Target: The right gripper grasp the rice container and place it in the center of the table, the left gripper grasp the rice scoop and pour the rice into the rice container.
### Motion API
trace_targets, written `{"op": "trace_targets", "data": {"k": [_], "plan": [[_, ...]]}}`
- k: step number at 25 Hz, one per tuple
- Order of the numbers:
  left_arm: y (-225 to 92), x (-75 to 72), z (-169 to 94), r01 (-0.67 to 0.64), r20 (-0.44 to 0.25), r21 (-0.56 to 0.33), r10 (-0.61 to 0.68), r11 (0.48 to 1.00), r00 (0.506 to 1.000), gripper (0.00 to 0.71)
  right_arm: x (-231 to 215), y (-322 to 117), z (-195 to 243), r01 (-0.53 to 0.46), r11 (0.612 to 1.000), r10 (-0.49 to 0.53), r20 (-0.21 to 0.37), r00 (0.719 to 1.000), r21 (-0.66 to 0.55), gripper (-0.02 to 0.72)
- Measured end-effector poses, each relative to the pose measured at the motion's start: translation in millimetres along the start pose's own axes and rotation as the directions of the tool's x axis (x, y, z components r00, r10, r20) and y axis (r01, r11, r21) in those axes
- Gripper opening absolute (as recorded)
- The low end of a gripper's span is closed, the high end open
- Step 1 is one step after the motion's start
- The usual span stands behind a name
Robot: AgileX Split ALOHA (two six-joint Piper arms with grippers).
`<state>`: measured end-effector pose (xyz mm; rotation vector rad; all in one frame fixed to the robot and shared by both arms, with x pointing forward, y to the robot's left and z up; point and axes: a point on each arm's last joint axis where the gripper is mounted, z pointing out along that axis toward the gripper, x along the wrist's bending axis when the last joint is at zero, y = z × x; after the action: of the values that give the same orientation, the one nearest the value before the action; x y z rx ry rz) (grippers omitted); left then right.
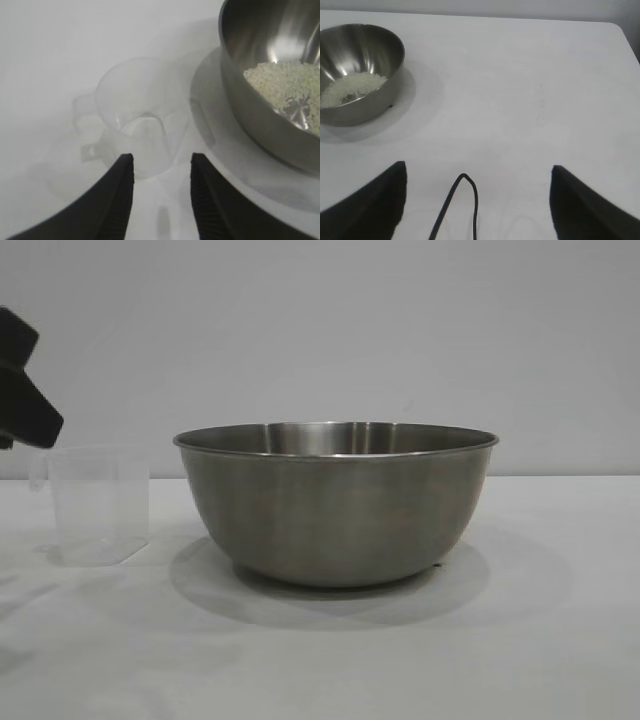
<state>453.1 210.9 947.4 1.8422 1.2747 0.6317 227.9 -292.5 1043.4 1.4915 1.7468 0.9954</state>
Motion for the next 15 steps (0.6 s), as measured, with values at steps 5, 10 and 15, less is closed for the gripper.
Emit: {"op": "trace_targets", "data": {"k": [5, 10, 15], "plan": [[23.6, -0.7, -9.8, -0.052, -0.002, 0.103, 0.053, 0.993, 0.999, 0.450, 0.0, 0.0, 0.0, 0.000, 1.000, 0.000, 0.000, 1.000, 0.000, 0.531], [46.6, 0.0, -36.2, -0.096, -0.012, 0.173, 0.099, 0.980, 0.995, 0.450, 0.0, 0.0, 0.0, 0.000, 1.000, 0.000, 0.000, 1.000, 0.000, 0.531], [64.2, 0.6, -79.1, -0.113, -0.029, 0.141, 0.118, 0.984, 0.993, 0.450, 0.0, 0.0, 0.0, 0.000, 1.000, 0.000, 0.000, 1.000, 0.000, 0.531]]}}
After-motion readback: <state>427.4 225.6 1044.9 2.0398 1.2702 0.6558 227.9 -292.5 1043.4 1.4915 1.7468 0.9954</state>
